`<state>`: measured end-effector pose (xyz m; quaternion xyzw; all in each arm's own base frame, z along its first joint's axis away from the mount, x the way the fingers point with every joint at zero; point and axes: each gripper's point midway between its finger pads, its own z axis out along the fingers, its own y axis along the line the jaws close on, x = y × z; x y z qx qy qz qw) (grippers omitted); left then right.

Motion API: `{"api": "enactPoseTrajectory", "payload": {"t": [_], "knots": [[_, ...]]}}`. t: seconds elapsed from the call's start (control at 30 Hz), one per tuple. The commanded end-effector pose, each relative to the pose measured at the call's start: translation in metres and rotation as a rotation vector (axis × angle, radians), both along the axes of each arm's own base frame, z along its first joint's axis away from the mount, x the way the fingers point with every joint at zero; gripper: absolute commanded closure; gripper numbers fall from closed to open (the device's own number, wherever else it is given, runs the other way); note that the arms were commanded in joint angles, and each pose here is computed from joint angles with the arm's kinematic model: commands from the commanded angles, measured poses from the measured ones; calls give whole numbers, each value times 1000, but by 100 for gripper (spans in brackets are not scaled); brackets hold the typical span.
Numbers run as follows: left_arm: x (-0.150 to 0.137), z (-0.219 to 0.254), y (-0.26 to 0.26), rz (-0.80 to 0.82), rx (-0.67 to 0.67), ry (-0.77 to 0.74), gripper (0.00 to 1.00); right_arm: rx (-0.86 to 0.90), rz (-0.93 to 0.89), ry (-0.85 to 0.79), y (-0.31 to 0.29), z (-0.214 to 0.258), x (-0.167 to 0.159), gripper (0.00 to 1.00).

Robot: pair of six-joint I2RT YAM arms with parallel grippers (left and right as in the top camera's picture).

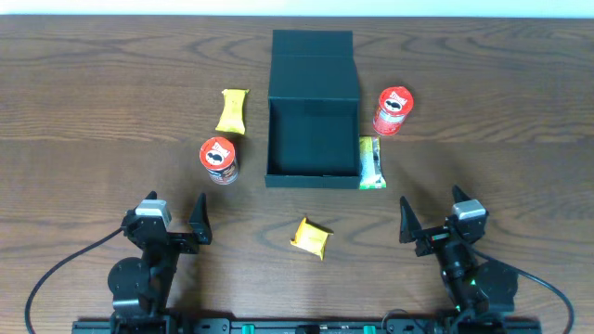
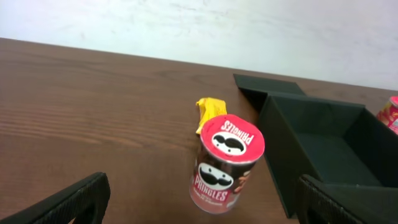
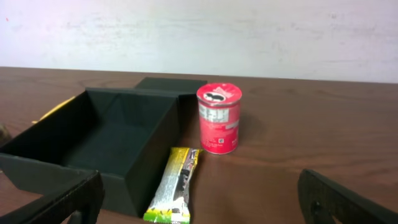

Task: Pack container
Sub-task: 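Raise both grippers from rest toward the table objects, then grasp the left red Pringles can with the left gripper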

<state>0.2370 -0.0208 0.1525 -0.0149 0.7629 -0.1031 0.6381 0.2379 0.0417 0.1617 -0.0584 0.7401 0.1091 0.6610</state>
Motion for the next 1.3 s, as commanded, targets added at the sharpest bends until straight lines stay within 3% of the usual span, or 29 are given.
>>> {"api": "enactPoseTrajectory", "payload": {"t": [0.0,0.23,0.5,0.67,0.8,0.87,1.0,1.07,1.27], "knots": [[0,-5,-4,-21,-19,1,5,62,2,-17,1,10,-1,1],[-5,50,6,38,6,-109,5,121,-139,-84,-23,58,-7,1],[-16,167,24,135,149,-242,4,102,-286,-239,-49,175,-28,1],[14,246,24,127,146,-172,5,73,-331,-196,-57,245,-7,1],[49,277,26,115,149,-5,5,29,-387,23,-65,254,34,1],[64,268,26,104,149,137,5,9,-383,195,-63,236,54,1],[83,198,26,90,92,552,5,-18,-302,561,-46,169,85,1],[97,173,21,79,35,646,5,46,-240,657,-31,144,99,1],[110,94,4,1,-45,958,5,132,143,985,33,72,95,1]]}}
